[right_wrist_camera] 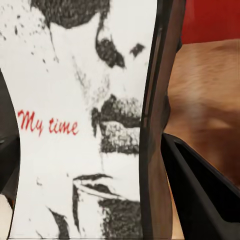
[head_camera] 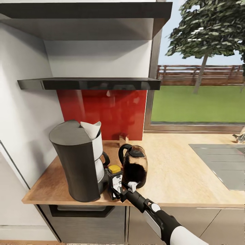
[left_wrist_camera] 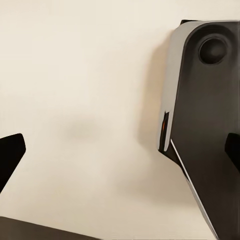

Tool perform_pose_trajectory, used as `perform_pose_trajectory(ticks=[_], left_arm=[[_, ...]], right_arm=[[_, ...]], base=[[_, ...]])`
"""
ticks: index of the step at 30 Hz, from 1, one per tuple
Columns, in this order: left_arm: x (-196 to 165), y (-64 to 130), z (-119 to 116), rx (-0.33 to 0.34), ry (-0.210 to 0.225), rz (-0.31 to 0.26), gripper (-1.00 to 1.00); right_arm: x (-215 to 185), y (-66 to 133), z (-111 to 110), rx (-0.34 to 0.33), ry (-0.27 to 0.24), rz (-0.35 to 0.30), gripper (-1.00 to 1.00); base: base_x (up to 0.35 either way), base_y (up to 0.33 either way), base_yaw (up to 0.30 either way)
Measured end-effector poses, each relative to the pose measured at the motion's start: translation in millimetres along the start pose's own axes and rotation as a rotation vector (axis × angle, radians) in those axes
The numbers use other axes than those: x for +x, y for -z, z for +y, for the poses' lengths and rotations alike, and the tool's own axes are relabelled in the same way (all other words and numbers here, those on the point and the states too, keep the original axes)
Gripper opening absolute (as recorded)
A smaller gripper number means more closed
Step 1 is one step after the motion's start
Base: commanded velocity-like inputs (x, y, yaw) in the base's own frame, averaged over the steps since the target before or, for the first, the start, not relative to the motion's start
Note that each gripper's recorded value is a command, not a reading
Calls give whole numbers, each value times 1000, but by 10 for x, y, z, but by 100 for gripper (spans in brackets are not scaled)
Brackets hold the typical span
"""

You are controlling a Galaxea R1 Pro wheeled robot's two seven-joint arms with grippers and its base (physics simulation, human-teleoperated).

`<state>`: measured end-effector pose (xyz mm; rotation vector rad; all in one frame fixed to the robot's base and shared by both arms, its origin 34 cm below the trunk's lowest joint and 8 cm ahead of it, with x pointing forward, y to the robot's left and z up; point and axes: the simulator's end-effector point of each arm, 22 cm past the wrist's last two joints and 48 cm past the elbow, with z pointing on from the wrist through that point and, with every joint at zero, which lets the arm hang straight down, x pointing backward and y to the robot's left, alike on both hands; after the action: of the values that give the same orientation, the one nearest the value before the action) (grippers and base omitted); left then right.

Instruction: Set up a coffee station on the kitchen countertop: keep the coffee maker on the countertop, move the bottle of coffee from the kitchen shelf to the counter next to the coffee maker, place a paper coffee filter on top of the coffee maker, put the saucer next to the coffee maker with the coffee cup on the saucer, and place the electric kettle next to the coffee maker.

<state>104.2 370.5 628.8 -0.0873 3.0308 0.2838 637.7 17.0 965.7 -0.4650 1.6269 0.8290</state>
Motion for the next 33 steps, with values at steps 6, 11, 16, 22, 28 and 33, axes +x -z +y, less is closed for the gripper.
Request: perform_pose_trajectory(ticks=[6,11,16,22,28,33], left_arm=[[3,1,-3,0,0,0,100],[3,0,-3,0,0,2,100],[4,1,-3,0,0,1,100],[4,1,-3,0,0,1,100],[4,1,-3,0,0,1,100],[4,1,-3,0,0,1,100]], right_arm=[[1,-2,10,-1,0,0,-100],[237,81,-29,7,-1,56,100],[234,80,-27,7,-1,55,100],[239,82,-29,8,-2,56,100],[239,82,-29,7,-2,56,100],[235,80,-28,7,-1,55,100]], base=[[-16,0,0],[0,0,0],[0,0,0],[0,0,0],[0,0,0],[0,0,0]])
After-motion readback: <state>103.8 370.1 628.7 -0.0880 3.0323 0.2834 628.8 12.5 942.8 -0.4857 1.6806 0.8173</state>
